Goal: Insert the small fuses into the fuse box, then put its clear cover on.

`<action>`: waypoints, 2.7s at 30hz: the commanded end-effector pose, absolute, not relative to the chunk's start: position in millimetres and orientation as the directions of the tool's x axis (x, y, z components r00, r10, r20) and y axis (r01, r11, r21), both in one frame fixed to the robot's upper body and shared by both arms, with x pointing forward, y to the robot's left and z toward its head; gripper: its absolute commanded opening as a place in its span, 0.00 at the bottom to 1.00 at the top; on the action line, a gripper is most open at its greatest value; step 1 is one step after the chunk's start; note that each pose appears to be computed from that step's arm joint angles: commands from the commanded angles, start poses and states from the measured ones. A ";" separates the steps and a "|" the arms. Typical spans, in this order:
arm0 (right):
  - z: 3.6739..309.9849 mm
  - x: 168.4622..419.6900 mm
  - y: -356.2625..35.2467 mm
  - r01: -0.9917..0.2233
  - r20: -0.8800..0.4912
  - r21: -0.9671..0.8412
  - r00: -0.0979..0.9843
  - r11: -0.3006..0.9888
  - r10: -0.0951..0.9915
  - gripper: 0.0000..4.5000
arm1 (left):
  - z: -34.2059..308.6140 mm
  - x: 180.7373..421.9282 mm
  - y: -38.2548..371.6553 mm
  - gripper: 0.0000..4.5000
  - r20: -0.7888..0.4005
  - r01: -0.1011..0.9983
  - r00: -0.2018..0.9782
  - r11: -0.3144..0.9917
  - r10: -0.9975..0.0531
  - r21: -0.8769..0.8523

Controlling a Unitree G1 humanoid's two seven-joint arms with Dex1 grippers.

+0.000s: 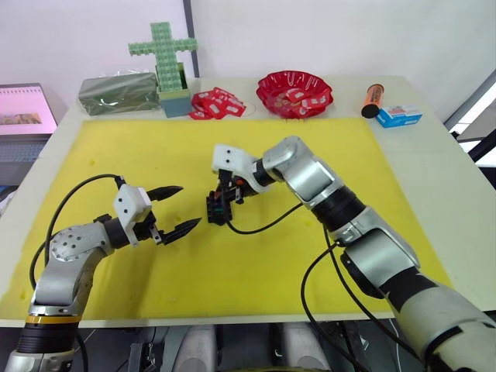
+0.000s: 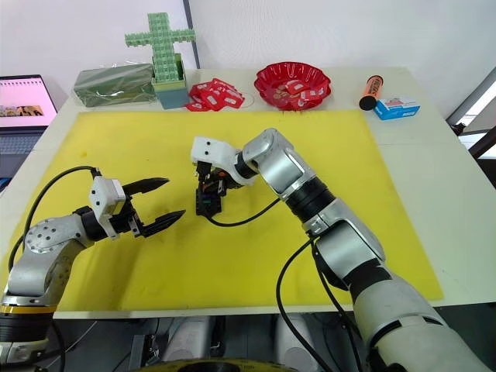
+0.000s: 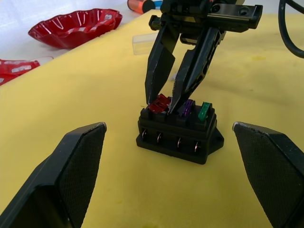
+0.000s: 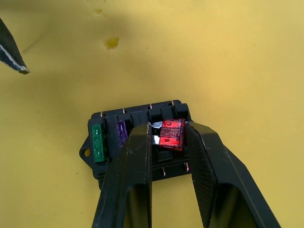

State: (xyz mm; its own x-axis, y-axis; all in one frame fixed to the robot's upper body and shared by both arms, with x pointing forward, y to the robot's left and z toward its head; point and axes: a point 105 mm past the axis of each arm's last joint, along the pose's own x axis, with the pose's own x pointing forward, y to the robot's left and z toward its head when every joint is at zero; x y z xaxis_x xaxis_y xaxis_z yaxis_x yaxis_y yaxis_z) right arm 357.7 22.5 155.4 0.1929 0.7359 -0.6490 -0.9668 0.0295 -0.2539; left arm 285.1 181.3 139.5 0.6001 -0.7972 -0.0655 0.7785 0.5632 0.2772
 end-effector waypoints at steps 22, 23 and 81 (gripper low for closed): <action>176.1 352.1 23.9 -0.961 -0.621 -0.277 0.183 0.005 0.762 0.00 | 153.1 285.2 181.8 1.00 -0.050 0.765 0.596 0.548 -0.801 0.339; 177.3 352.0 23.9 -0.961 -0.620 -0.277 0.183 0.005 0.763 0.00 | 153.3 285.5 181.8 1.00 -0.050 0.765 0.596 0.548 -0.801 0.339; 179.2 350.2 20.8 -0.927 -0.660 -0.369 0.205 -0.074 0.723 0.12 | 153.5 282.8 178.3 1.00 -0.050 0.770 0.586 0.538 -0.809 0.343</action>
